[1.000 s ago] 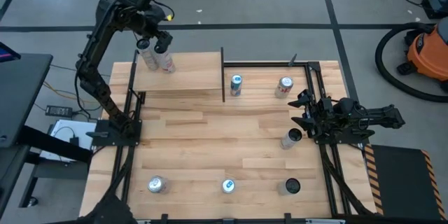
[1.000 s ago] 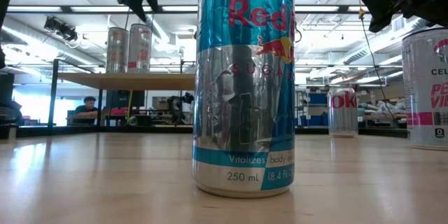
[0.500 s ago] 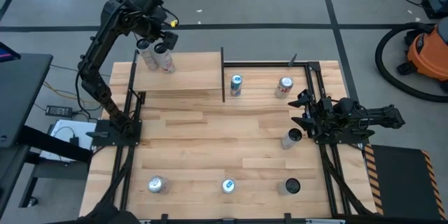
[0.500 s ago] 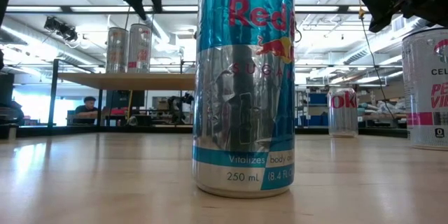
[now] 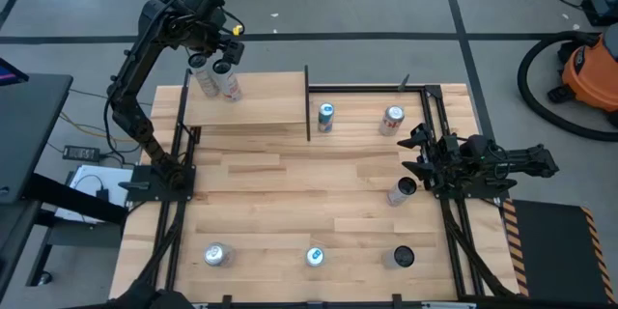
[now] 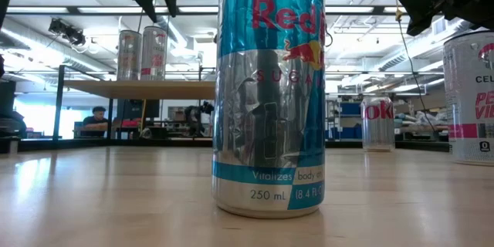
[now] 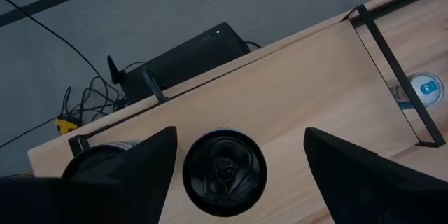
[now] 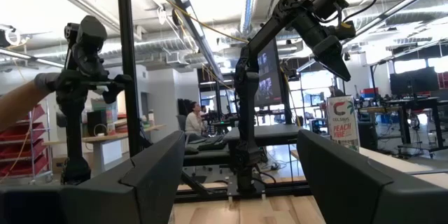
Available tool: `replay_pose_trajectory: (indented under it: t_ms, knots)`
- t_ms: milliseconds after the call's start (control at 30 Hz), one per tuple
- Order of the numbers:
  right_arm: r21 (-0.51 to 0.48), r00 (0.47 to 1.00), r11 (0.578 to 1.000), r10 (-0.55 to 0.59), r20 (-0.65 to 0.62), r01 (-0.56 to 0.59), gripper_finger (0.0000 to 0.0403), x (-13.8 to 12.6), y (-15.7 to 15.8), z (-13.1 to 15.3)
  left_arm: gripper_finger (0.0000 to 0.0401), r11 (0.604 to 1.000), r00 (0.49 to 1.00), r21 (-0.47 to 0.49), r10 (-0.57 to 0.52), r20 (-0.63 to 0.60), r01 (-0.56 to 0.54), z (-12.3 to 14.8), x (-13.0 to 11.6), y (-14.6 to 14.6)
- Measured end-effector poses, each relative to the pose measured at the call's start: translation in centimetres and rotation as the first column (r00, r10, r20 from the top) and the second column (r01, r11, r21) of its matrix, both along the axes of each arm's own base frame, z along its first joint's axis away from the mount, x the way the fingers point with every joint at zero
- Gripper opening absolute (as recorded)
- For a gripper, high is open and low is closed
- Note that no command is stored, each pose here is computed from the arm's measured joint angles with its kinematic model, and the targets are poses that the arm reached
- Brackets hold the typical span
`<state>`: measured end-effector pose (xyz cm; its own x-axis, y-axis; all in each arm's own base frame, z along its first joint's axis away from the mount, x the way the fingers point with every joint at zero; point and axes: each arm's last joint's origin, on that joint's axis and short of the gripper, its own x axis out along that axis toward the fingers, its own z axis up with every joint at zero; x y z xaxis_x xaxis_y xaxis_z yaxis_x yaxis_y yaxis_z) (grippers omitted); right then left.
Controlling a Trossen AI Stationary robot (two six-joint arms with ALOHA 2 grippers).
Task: Place canned beverage on shelf
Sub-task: Put the left white-pink soda can on the shelf
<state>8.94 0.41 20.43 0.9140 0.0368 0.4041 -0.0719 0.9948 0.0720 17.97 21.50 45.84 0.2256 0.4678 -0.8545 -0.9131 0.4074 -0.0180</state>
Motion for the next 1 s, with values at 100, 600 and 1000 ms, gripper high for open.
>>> replay_pose_trajectory:
  t_ms: [100, 600, 1000]
  knots:
    - [0.000, 1.000, 1.000, 0.000, 0.000, 0.000, 0.0285, 0.0, 0.0, 0.0, 0.0314, 1.000, 1.000, -0.026, -0.017, -0.012, 0.017, -0.6, 0.1, -0.1]
    - [0.000, 1.000, 1.000, 0.000, 0.000, 0.000, 0.0285, 0.0, 0.0, 0.0, 0.0314, 0.999, 0.999, -0.029, -0.039, -0.014, 0.038, -0.6, -3.4, -4.0]
    - [0.000, 1.000, 1.000, 0.000, 0.000, 0.000, 0.0285, 0.0, 0.0, 0.0, 0.0314, 0.993, 0.997, -0.111, -0.046, -0.062, 0.039, -2.7, -1.3, -1.6]
